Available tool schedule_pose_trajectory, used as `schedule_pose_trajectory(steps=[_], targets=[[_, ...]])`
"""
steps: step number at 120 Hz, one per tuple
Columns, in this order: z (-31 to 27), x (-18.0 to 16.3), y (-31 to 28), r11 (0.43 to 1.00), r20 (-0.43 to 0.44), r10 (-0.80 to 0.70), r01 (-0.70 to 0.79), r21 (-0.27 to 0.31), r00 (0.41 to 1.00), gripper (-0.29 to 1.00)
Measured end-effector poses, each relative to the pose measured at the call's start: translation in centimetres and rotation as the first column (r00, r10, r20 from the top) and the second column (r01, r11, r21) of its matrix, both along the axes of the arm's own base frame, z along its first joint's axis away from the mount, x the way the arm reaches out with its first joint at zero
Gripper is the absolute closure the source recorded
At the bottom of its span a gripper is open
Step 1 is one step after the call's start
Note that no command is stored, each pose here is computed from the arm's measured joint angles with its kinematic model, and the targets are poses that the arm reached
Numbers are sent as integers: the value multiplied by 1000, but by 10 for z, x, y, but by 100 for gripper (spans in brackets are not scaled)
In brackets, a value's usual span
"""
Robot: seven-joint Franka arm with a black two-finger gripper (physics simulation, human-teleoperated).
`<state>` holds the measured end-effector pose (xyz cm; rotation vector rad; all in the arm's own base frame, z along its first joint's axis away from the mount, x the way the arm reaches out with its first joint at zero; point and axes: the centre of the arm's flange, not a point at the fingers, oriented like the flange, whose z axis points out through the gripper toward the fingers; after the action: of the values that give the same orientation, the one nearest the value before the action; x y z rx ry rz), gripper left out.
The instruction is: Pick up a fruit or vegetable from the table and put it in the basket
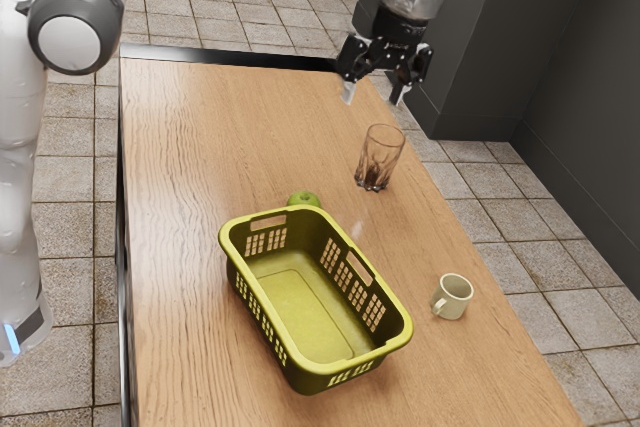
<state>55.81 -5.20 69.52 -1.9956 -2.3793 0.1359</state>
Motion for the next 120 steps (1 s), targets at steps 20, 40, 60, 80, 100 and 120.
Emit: schedule_pose_trajectory(steps=[20,40,60,80,100,120], targets=[[24,-12,-3,994,56,98,-95,-45,994,0],[37,-33,-18,985,22,129,-126,-115,991,0],[20,-22,-5,968,-47,191,-196,-158,980,0],[-53,-38,0,947,-155,264,-286,-145,952,0],[-75,-37,9,930,-137,299,-321,-180,944,0],[-92,-23,56,933,-102,279,-295,-207,955,0]])
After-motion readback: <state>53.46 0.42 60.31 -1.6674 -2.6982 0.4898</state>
